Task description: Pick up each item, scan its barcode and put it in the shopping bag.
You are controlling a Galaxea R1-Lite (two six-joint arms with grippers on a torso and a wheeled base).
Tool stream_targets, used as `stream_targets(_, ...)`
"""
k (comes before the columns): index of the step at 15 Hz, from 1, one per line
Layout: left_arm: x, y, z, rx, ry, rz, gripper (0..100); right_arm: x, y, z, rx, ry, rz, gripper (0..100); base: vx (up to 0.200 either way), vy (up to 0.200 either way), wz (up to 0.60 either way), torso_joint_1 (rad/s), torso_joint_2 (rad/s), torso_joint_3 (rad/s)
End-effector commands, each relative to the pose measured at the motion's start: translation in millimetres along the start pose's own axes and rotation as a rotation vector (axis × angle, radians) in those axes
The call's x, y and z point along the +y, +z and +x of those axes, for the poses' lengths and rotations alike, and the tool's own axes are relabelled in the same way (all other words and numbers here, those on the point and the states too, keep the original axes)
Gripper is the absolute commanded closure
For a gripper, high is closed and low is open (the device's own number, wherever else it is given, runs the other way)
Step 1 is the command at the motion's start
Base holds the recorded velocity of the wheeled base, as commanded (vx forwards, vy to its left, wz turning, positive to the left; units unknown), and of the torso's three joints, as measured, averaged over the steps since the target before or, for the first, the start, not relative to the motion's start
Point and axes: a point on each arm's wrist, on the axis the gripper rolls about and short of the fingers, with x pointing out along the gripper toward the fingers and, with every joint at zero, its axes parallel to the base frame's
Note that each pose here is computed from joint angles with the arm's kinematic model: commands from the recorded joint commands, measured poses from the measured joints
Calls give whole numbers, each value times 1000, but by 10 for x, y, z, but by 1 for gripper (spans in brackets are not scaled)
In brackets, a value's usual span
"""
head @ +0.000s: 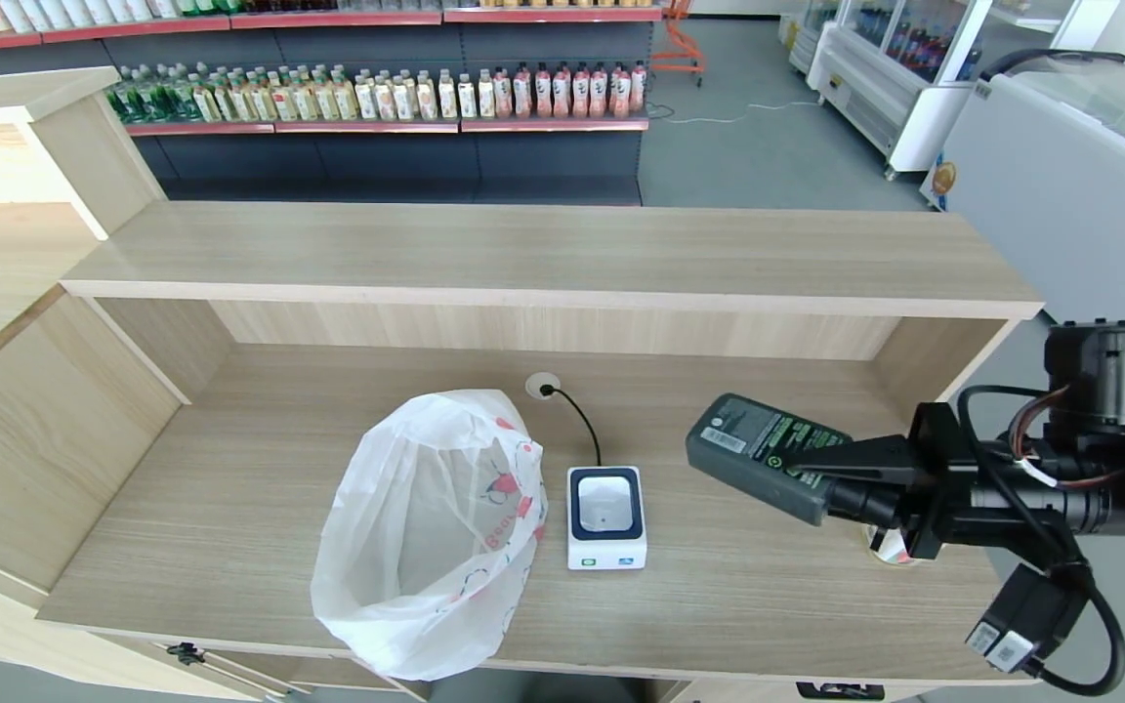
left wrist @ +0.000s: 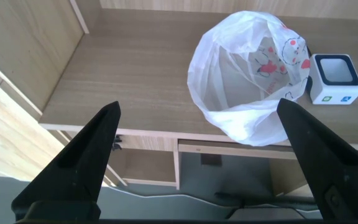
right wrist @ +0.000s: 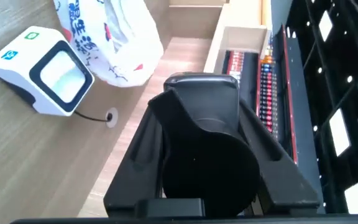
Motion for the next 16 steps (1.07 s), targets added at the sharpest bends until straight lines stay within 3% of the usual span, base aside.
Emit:
stream_targets(1,0,0,0,0,0,-1,0,243,-16,151,-60,33,1,100,0,0,0,0,0,0)
stream_targets(8,0,0,0,0,0,-1,0,327,46,827,-263,-31,-211,100,0,0,0,0,0,0)
stream_targets(16,0,0,0,0,0,-1,0,361,140,1198,-350,-75,-260,100,0,0,0,0,0,0)
